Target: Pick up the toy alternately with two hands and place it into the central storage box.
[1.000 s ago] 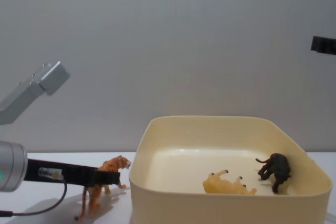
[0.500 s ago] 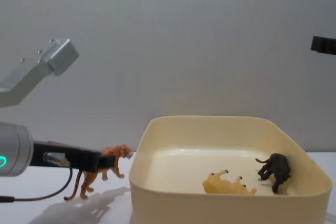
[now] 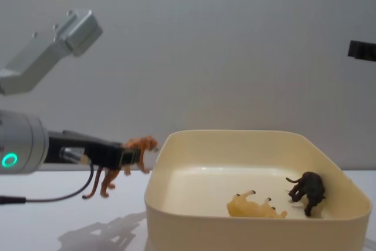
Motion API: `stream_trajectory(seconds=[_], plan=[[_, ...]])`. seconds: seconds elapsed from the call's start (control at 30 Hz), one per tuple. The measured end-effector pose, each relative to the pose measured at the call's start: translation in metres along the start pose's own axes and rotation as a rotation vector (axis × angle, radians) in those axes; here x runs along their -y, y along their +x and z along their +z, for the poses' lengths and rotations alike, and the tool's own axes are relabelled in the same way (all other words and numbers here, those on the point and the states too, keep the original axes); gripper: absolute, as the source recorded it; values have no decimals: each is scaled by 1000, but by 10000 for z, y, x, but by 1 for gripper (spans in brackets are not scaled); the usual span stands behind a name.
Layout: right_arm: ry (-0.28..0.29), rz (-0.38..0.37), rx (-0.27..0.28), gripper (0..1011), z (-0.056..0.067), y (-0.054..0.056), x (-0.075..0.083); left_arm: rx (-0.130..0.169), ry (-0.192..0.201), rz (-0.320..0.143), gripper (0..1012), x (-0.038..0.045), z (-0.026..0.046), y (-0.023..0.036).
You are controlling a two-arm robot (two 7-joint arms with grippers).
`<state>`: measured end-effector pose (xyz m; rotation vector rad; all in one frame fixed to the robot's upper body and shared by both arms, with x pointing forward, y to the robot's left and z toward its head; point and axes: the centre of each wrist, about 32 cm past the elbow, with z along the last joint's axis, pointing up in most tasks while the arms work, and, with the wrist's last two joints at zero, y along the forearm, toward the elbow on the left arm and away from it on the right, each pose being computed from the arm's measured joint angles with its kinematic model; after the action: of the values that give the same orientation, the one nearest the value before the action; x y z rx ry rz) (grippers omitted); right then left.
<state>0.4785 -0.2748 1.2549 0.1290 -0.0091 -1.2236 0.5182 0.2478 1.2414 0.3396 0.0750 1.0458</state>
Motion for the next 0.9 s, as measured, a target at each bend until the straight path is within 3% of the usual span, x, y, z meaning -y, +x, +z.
stream_trajectory(seconds=[0.23, 0.27, 0.53, 0.9], plan=[[0, 0, 0, 1001, 0, 0, 0, 70, -54, -3, 287, -49, 149, -29], [0, 0, 0, 1001, 0, 0, 0, 90, -67, -2, 287, -60, 193, -34], [0, 0, 0, 1001, 0, 0, 0, 173, -117, -15, 287, -76, 404, -20], [0, 0, 0, 1001, 0, 0, 0, 270, -159, -116, 287, 25, 652, 43]])
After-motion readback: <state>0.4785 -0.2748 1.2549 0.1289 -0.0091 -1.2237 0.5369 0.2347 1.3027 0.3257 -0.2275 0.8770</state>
